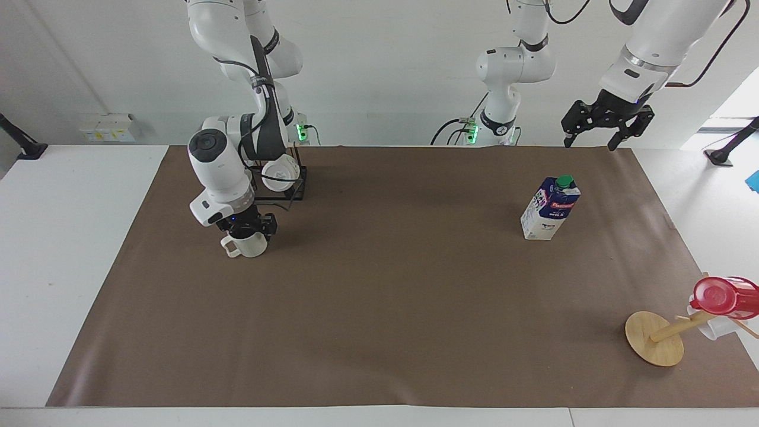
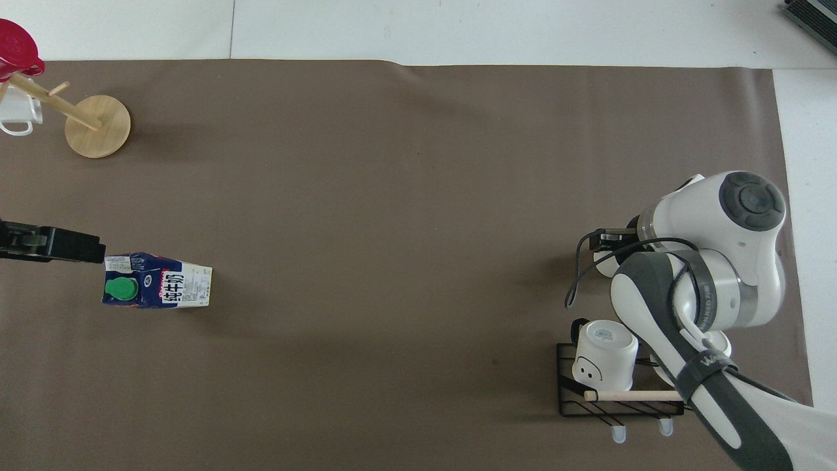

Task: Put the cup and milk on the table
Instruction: 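Reach the right gripper down to the black-and-white mug, then grasp the mug with the right gripper and carry it toward the table center, then lower the mug with the right gripper while the left gripper grasps the carton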

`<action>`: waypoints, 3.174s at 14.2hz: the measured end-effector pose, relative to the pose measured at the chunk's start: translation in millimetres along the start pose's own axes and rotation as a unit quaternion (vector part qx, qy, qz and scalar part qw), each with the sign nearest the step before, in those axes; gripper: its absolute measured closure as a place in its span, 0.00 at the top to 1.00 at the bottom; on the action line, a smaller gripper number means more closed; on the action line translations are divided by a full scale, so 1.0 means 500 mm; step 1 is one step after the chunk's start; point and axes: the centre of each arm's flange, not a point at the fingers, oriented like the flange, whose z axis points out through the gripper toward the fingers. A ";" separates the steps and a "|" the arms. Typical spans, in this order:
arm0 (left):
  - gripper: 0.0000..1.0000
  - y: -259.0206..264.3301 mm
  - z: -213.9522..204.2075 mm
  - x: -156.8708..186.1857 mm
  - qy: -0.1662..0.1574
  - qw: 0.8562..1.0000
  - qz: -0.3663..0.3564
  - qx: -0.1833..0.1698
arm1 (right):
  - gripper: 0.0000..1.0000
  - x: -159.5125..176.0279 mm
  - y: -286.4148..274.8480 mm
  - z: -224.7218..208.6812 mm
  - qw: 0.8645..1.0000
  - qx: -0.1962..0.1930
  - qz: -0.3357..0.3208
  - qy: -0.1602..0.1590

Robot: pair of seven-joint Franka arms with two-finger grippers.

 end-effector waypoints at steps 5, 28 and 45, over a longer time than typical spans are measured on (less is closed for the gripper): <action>1.00 0.000 0.000 0.000 0.000 1.000 0.000 0.000 | 0.16 0.000 0.002 0.000 1.000 0.001 0.002 0.000; 1.00 -0.030 -0.009 -0.004 0.004 1.000 -0.015 0.000 | 0.04 -0.037 -0.402 -0.163 0.986 0.043 0.159 0.037; 1.00 -0.031 0.088 -0.019 0.005 1.000 -0.017 0.001 | 0.04 -0.136 -0.645 -0.039 0.983 0.022 0.180 0.015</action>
